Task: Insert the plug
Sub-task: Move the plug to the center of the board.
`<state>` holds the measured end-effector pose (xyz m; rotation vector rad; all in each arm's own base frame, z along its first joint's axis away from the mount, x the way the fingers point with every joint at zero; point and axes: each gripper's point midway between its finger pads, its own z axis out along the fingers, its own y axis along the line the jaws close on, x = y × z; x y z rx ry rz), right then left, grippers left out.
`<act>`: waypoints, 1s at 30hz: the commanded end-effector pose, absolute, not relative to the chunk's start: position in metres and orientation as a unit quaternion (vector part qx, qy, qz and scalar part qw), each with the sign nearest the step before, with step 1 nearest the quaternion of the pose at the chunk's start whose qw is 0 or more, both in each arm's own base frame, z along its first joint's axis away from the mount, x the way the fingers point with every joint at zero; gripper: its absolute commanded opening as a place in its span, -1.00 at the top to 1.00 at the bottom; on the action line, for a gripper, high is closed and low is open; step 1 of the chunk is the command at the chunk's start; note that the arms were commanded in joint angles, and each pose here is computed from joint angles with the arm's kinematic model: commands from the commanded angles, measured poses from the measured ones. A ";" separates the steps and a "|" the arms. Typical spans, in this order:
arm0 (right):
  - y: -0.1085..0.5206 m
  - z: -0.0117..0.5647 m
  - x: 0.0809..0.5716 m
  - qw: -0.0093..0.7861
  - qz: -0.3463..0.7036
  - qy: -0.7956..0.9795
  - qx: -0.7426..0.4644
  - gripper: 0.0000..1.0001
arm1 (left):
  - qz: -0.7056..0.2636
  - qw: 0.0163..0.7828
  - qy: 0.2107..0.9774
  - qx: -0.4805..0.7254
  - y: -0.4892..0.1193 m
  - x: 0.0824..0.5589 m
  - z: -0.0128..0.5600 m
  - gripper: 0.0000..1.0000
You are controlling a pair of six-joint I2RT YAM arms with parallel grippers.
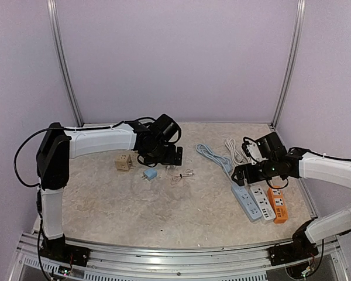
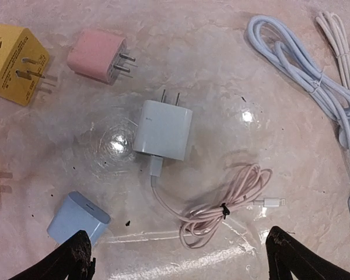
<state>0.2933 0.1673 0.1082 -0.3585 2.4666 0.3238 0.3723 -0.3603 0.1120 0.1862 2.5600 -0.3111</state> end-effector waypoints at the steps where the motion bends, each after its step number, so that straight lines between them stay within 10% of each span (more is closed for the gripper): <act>1: 0.166 0.117 0.294 0.326 0.117 0.929 -0.133 -1.00 | -0.021 0.255 0.962 0.096 -0.341 0.380 0.079 -0.98; 30: 0.161 0.124 0.287 0.343 0.113 0.924 -0.124 -0.99 | -0.106 0.223 0.961 0.124 -0.366 0.427 0.044 -0.69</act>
